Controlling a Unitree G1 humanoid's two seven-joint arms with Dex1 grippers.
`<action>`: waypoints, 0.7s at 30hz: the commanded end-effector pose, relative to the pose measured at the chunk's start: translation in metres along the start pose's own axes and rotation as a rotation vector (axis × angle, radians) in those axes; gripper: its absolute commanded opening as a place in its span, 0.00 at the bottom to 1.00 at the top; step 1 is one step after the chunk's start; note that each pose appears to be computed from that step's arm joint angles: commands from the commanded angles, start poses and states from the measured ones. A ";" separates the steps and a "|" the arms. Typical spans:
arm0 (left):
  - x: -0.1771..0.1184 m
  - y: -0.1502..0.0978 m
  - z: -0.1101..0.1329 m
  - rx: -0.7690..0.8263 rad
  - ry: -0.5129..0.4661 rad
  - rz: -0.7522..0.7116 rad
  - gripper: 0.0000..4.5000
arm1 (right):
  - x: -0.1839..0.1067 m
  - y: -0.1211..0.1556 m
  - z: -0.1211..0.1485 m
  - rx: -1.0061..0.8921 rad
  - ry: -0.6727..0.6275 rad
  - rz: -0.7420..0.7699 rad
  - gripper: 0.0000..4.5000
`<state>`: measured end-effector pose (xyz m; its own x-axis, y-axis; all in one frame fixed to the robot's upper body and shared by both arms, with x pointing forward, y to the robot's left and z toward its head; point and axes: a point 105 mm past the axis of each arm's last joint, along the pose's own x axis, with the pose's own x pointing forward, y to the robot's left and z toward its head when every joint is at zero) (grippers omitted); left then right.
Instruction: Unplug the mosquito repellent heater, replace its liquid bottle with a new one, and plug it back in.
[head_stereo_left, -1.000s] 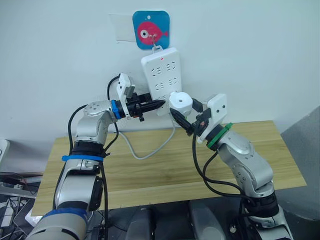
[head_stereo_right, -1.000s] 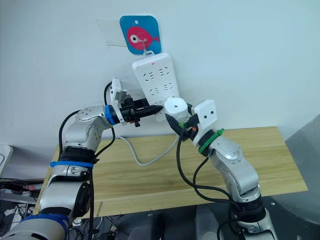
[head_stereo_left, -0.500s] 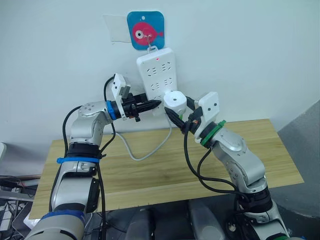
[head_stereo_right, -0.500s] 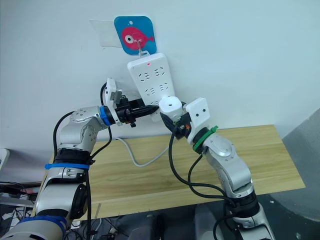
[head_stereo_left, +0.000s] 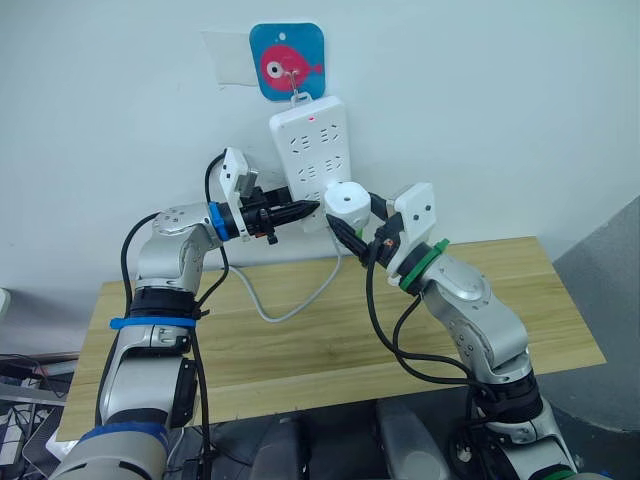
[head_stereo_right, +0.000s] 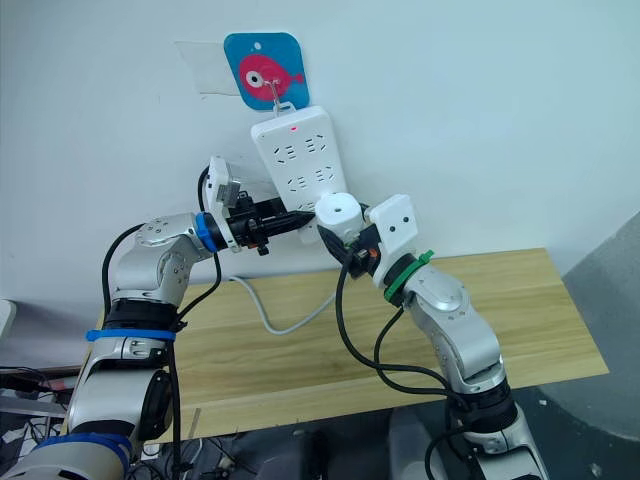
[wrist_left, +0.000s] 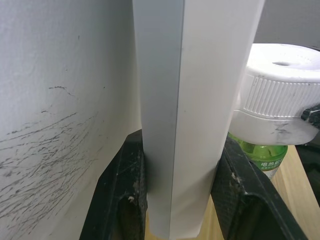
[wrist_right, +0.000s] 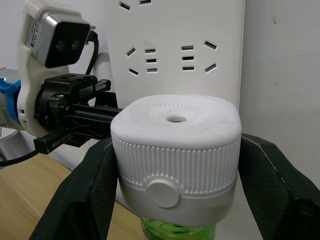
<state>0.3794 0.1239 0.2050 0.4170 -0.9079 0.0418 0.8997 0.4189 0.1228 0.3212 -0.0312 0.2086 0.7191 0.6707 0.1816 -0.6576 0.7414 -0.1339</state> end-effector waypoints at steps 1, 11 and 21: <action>0.010 -0.016 0.005 0.039 -0.025 -0.102 0.29 | -0.013 -0.009 0.005 -0.035 0.008 -0.044 0.96; 0.009 -0.015 0.002 0.042 -0.017 -0.098 0.29 | -0.054 -0.010 0.008 -0.064 0.060 -0.031 0.98; 0.006 -0.008 0.001 0.046 -0.005 -0.062 0.37 | -0.097 -0.034 -0.027 -0.025 0.193 -0.088 0.99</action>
<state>0.3787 0.1187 0.2041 0.3898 -0.9191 0.0576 0.9090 0.3941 0.1356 0.2810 -0.1173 0.1591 0.8041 0.5928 -0.0449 -0.5932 0.7951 -0.1265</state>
